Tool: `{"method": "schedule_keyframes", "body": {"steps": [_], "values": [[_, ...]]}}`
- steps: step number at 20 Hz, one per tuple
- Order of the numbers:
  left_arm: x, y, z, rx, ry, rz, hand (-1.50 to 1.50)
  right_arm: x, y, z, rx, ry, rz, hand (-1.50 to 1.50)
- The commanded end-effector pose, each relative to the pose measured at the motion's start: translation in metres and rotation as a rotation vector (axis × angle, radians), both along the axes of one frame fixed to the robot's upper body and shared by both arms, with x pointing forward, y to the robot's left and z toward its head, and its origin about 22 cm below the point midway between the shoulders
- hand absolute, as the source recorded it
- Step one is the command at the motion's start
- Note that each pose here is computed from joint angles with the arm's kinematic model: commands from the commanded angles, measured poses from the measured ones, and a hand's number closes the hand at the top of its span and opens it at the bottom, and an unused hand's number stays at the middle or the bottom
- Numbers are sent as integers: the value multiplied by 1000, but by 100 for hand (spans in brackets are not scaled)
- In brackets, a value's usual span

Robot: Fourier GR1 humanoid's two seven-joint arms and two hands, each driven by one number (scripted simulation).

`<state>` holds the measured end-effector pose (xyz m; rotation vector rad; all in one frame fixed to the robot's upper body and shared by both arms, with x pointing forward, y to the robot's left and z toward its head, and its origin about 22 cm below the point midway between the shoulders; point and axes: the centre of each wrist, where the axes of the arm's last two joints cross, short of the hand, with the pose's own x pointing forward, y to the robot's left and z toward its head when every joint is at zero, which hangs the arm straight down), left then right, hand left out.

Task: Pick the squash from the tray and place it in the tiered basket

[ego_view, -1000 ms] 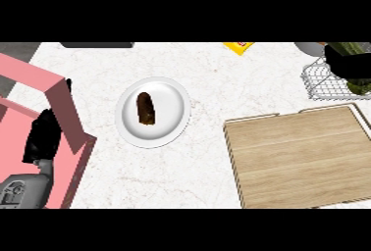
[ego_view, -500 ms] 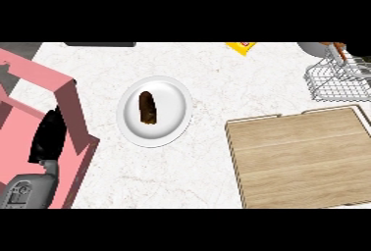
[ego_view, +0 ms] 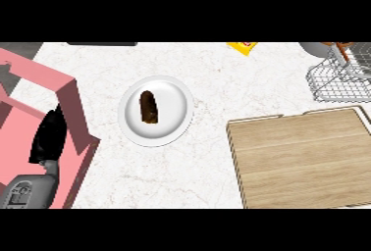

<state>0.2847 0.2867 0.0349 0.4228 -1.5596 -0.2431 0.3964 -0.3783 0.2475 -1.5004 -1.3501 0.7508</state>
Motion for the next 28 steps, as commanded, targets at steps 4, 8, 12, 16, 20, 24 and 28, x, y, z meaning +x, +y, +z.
{"method": "schedule_keyframes", "body": {"steps": [4,8,12,16,20,24,28], "values": [[-7,13,-2,-1,13,1,0,8,-39,-10,-5,63,69,150],[-14,12,-16,-1,3,1,0,9,-43,-31,82,132,117,150],[-5,7,12,-2,17,-20,0,13,-55,-42,139,189,106,150],[10,-3,4,-6,6,0,0,5,-72,-62,385,257,48,-150],[-8,11,12,-7,17,-21,0,4,-79,-54,387,238,54,-150],[0,-1,1,3,4,-5,0,6,-74,-67,493,122,98,-150],[-4,10,-3,-7,16,-10,0,6,-77,-58,560,-33,90,-150]]}}
